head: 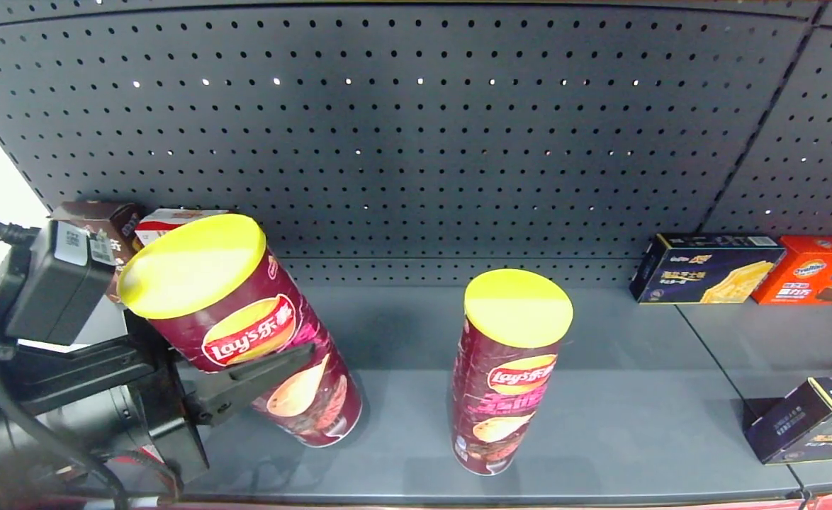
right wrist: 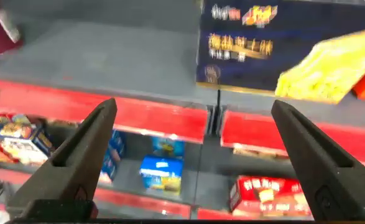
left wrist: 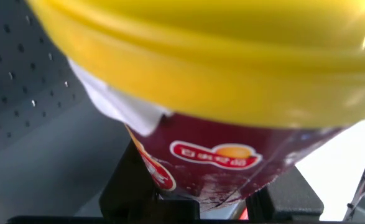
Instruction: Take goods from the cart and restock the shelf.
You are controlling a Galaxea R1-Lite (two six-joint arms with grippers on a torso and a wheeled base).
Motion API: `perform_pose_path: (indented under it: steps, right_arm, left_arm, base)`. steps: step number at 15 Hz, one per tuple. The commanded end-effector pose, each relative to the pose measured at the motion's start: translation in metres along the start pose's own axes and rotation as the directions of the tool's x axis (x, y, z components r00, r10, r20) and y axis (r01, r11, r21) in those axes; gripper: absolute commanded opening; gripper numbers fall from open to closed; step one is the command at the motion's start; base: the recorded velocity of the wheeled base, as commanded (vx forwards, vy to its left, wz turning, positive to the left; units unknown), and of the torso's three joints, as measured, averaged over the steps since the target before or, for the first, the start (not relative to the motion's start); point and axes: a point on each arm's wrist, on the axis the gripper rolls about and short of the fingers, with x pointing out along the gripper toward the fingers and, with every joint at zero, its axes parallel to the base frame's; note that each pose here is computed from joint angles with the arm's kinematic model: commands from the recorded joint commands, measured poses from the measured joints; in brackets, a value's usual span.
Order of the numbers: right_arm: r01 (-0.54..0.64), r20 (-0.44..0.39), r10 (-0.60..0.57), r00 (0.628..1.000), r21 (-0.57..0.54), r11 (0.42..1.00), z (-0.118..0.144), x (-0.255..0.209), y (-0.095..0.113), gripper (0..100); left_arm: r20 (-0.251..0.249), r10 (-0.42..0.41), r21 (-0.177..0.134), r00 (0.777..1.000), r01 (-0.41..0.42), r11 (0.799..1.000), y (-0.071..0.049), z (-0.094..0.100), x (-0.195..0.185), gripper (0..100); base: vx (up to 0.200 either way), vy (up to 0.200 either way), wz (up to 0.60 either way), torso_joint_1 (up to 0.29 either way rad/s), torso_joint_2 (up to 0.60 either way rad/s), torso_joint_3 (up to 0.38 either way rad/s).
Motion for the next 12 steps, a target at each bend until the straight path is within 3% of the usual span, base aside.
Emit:
perform_pose_path:
  steps: [1, 3, 4, 5, 7, 8, 9, 12]
  right_arm:
    - [-0.013, -0.007, 0.013, 1.0, -0.005, 1.0, 0.001, 0.0, 0.0, 100]
    - [-0.135, 0.001, 0.135, 0.991, -0.052, 0.99, 0.001, 0.0, 0.003, 100]
    - [-0.085, -0.001, 0.085, 0.996, -0.041, 0.996, 0.001, 0.0, 0.002, 100]
    - [0.095, -0.01, -0.094, 0.995, 0.007, 0.995, 0.0, 0.001, -0.002, 100]
    - [0.162, -0.01, -0.161, 0.987, 0.051, 0.986, 0.0, 0.0, -0.004, 100]
    - [-0.022, -0.045, 0.023, 0.999, 0.028, 0.999, -0.005, 0.001, 0.001, 100]
    - [-0.081, -0.07, 0.081, 0.994, 0.007, 0.997, -0.006, 0.0, 0.001, 100]
    - [-0.107, -0.057, 0.108, 0.993, 0.019, 0.994, -0.006, 0.0, 0.0, 100]
  left_arm:
    - [0.024, -0.007, 0.007, 1.0, 0.006, 1.0, 0.001, 0.007, 0.0, 0]
    - [0.016, -0.032, 0.003, 0.999, 0.032, 0.999, -0.001, 0.004, 0.0, 0]
    - [0.008, -0.037, 0.001, 0.999, 0.037, 0.999, -0.002, 0.001, 0.0, 0]
    - [0.003, -0.038, -0.002, 0.999, 0.038, 0.999, -0.002, -0.001, -0.001, 0]
    - [-0.003, -0.037, -0.006, 0.999, 0.037, 0.999, -0.002, -0.002, -0.001, 0]
    - [-0.009, -0.048, -0.011, 0.999, 0.048, 0.999, -0.003, -0.005, -0.002, 0]
    - [-0.011, -0.07, -0.011, 0.998, 0.07, 0.998, -0.003, -0.006, -0.002, 0]
    - [-0.004, -0.069, -0.01, 0.998, 0.069, 0.998, -0.003, -0.004, -0.002, 0]
  base:
    - [0.0, 0.0, 0.0, 0.0, 0.0, 0.0]
    - [0.0, 0.0, 0.0, 0.0, 0.0, 0.0]
    - [0.0, 0.0, 0.0, 0.0, 0.0, 0.0]
    - [0.0, 0.0, 0.0, 0.0, 0.0, 0.0]
    - [0.0, 0.0, 0.0, 0.0, 0.0, 0.0]
    - [0.0, 0.0, 0.0, 0.0, 0.0, 0.0]
    - [0.0, 0.0, 0.0, 0.0, 0.0, 0.0]
    - [0.0, 0.0, 0.0, 0.0, 0.0, 0.0]
